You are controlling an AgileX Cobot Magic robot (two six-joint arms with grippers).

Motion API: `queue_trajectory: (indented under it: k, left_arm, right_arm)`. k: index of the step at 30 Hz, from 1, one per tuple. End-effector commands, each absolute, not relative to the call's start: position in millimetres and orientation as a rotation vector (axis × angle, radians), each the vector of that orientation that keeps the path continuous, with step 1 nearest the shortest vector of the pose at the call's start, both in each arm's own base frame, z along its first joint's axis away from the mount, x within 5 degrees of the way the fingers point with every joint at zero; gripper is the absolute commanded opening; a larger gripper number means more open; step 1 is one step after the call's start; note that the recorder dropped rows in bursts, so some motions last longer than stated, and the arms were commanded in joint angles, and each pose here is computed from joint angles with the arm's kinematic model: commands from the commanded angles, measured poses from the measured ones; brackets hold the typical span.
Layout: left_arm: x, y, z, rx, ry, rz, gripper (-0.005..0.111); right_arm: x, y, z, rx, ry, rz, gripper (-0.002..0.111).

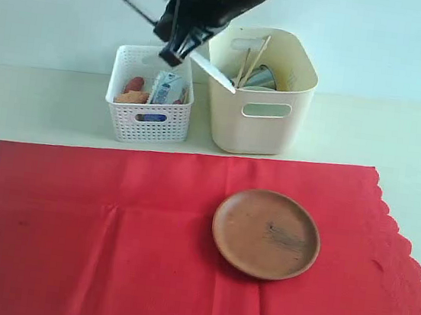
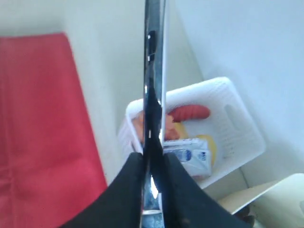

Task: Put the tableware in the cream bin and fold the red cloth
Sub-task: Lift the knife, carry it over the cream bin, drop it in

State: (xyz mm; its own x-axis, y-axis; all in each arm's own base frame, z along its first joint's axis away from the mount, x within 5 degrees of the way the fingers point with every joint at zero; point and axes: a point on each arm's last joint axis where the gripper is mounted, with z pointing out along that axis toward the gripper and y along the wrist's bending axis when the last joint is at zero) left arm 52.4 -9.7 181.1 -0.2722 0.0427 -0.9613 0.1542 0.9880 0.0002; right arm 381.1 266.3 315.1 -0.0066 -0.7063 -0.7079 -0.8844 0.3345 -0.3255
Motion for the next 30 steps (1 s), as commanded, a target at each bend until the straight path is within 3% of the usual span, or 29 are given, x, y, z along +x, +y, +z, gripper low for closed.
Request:
queue_trajectory:
  k: [1,6,16,30]
  left_arm:
    - [52.4,-9.4,181.3,0.139,1.834,-0.105,0.000]
    - [52.4,-9.4,181.3,0.139,1.834,-0.105,0.000]
    - [52.4,-9.4,181.3,0.139,1.834,-0.105,0.000]
    - [52.4,-9.4,181.3,0.139,1.834,-0.105,0.000]
  right_arm:
    - [400.7,237.4,335.8,-1.238,1.691,0.376,0.000]
    - [419.9,221.4,330.8,-1.137,1.620,0.526,0.000]
    - [468.5,157.7,310.8,-0.838,1.623,0.583,0.000]
    - [514.1,124.1,211.2,-0.610,1.715,0.714,0.000]
